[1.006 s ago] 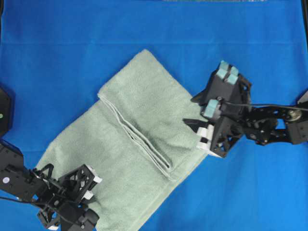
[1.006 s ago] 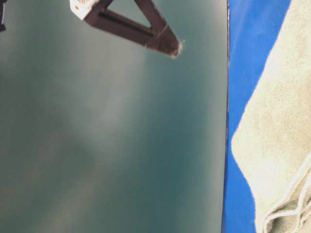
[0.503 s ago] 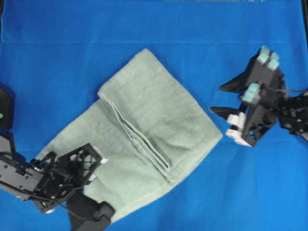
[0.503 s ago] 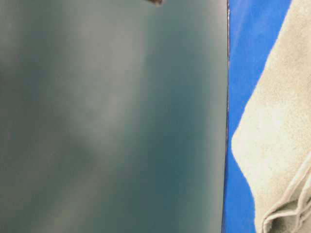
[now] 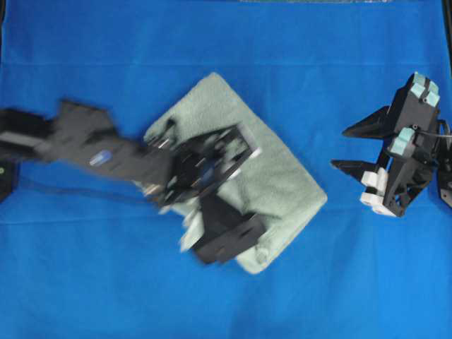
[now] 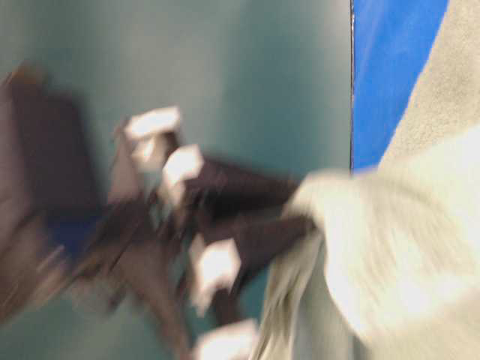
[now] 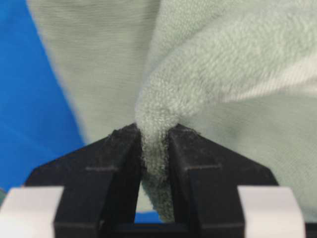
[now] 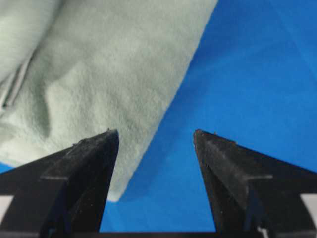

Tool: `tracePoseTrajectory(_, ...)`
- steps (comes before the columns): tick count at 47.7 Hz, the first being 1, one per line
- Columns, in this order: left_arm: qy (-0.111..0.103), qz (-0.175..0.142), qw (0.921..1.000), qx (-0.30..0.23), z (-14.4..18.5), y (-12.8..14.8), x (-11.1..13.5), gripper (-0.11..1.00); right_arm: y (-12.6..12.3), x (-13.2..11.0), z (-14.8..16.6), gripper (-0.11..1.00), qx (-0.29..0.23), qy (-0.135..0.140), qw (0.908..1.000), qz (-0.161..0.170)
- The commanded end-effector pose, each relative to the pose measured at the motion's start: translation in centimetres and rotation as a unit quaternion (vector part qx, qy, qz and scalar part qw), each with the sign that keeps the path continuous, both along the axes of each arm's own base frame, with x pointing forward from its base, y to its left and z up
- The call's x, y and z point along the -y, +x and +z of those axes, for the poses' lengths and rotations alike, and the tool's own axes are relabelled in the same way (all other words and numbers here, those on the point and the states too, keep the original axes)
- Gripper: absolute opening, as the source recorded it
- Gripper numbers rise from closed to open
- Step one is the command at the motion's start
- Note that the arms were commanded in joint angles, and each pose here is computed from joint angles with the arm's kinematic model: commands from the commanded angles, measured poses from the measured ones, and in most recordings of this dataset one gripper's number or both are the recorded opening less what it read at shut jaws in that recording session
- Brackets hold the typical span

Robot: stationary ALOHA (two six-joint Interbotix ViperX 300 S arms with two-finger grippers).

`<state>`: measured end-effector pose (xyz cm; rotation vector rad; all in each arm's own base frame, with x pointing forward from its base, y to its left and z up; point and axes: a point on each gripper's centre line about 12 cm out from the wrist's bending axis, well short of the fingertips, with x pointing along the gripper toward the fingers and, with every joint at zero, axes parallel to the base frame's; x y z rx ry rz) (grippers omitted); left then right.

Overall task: Fold a bath towel.
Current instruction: 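Grasp the near end with the left gripper and fold it over the top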

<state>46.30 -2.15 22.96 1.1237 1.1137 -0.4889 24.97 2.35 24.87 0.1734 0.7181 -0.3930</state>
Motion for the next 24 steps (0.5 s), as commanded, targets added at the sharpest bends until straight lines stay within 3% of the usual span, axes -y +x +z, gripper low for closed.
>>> tracePoseTrajectory(1,0.007,-0.012,0.9995,0.027,0.8,2.7,-1.7,0.14,-0.1,-0.2,0.4,0.63,0.008,0.000,0.9999,0.007)
tracePoseTrajectory(6,0.008,-0.022,0.9991,0.034,-0.5,4.9,-2.6,0.14,-0.2,-0.4,0.3,0.63,0.008,0.000,0.9999,0.012)
tracePoseTrajectory(15,-0.027,0.000,0.9982,0.052,-2.4,6.1,-3.8,0.14,-0.5,-0.8,0.1,0.63,0.006,-0.001,0.9998,0.021)
tracePoseTrajectory(20,-0.074,0.050,0.9924,0.084,-2.4,6.1,-4.4,0.14,-0.5,-0.8,0.1,0.63,0.006,-0.001,0.9997,0.022)
tracePoseTrajectory(24,-0.118,0.116,0.9806,0.105,-2.4,6.0,-5.0,0.14,-0.5,-0.8,0.1,0.63,0.006,0.000,0.9997,0.022)
